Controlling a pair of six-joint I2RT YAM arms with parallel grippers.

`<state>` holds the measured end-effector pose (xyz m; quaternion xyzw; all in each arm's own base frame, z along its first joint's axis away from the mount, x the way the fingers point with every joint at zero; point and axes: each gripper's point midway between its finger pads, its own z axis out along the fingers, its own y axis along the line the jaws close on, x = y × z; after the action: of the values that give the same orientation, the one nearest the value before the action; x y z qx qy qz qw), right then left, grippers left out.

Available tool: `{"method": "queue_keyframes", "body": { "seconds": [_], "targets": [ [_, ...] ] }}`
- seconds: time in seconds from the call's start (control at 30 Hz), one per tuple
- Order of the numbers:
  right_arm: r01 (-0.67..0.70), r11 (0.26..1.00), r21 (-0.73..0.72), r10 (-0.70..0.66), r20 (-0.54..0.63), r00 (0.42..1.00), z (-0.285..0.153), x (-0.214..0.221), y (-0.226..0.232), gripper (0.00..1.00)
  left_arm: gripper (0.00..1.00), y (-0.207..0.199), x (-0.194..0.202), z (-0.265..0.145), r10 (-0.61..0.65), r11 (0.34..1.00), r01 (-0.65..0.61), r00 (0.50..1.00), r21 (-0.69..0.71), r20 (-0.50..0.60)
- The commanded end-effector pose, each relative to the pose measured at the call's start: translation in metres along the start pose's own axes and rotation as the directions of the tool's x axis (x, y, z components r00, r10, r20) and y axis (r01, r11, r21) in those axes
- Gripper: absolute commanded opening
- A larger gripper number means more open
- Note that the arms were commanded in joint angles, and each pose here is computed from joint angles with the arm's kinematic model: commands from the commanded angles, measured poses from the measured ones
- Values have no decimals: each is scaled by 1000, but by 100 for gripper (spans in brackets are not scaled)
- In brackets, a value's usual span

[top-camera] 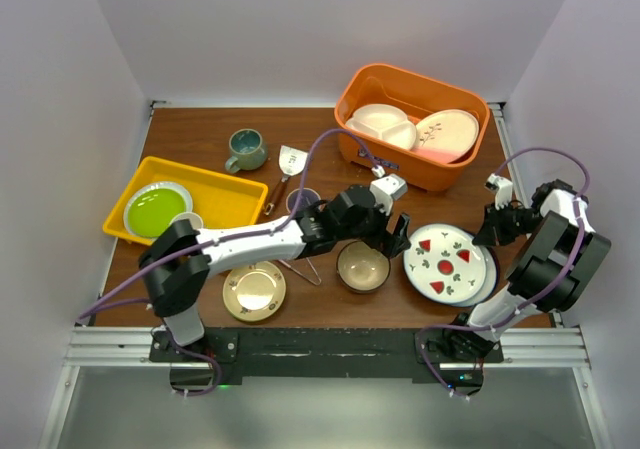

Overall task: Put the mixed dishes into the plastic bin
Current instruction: Pick up the plate at the center of the board.

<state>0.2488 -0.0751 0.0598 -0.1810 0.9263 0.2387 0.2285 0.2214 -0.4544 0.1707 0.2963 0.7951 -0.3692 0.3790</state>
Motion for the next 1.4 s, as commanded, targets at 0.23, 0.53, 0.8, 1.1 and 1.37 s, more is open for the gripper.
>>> {"method": "queue_keyframes", "body": {
  "seconds": [0.23,0.53,0.8,1.1,1.37],
  "targets": [
    [-35,998,-51,38,55,998,3,-10,12,0,87,10,10,57,-71,996,67,995,-51,-76],
    [-37,997,-71,42,65,997,4,-11,18,0,78,7,37,83,-112,994,110,981,-18,-160],
    [-37,996,-82,43,74,996,4,-14,21,0,68,-6,51,94,-136,985,156,968,77,-213],
    [-26,994,-104,35,94,995,4,-18,29,0,52,-12,50,96,-165,969,199,962,144,-218],
    [17,990,-143,0,120,993,-3,-26,40,0,36,-9,43,96,-178,966,212,961,151,-212]
  ]
}}
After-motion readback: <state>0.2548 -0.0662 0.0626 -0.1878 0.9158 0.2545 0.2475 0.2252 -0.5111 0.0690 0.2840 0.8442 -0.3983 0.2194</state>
